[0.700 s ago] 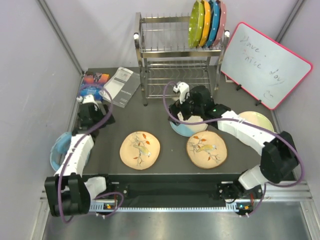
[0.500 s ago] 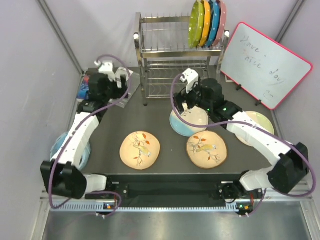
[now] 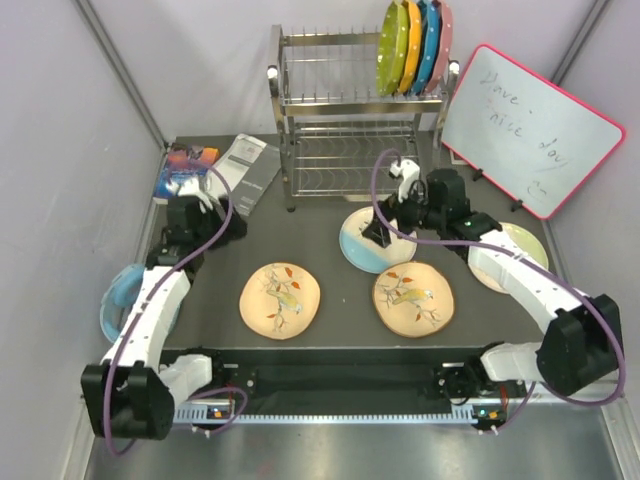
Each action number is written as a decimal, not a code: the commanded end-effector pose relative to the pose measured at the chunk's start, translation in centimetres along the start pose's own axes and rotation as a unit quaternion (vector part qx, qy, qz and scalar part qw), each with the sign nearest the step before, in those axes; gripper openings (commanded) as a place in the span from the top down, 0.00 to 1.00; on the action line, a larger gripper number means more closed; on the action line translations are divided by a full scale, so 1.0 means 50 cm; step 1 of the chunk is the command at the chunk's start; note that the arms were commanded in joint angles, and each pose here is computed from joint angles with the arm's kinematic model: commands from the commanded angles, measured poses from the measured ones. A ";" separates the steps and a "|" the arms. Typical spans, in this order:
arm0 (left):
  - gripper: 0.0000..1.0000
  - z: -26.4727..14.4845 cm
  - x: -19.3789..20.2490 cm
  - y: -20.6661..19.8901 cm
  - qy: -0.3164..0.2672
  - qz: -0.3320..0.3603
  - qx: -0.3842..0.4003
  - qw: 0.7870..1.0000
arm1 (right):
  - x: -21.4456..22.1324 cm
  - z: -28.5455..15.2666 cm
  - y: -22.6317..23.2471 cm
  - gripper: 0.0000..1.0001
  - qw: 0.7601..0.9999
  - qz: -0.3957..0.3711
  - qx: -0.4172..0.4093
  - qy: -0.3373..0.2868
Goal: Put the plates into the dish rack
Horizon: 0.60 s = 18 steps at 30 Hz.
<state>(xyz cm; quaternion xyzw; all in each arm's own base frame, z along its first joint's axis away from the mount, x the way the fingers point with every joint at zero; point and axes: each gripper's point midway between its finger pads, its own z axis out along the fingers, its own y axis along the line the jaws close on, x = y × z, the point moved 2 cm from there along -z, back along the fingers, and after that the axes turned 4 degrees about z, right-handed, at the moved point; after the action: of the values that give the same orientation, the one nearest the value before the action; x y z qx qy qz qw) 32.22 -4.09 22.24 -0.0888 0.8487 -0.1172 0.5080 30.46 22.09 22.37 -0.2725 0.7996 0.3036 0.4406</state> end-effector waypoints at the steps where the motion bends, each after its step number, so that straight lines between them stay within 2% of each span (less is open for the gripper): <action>1: 0.14 -0.003 0.174 0.026 0.150 -0.140 -0.044 0.978 | 0.085 0.011 0.045 0.00 0.989 0.103 -0.095 0.050; 7: 0.17 0.016 0.248 0.030 0.221 -0.215 -0.075 0.948 | 0.182 0.075 0.091 0.00 0.965 0.151 -0.164 0.142; 9: 0.20 0.008 0.280 0.047 0.246 -0.231 -0.112 0.935 | 0.194 0.090 0.123 0.00 0.952 0.158 -0.202 0.168; 11: 0.29 -0.002 0.299 0.057 0.259 -0.239 -0.135 0.926 | 0.226 0.113 0.134 0.00 0.940 0.169 -0.219 0.202; 14: 0.34 -0.023 0.326 0.069 0.275 -0.240 -0.164 0.916 | 0.240 0.146 0.145 0.00 0.932 0.173 -0.233 0.217; 18: 0.32 -0.038 0.345 0.069 0.291 -0.235 -0.180 0.910 | 0.238 0.184 0.150 0.00 0.928 0.193 -0.236 0.215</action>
<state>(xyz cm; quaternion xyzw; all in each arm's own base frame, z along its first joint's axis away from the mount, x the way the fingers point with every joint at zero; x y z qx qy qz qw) 23.91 -5.32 7.93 -0.3159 0.9207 -0.1220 0.1940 22.99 29.06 7.50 -0.2556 0.8487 0.4545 0.0884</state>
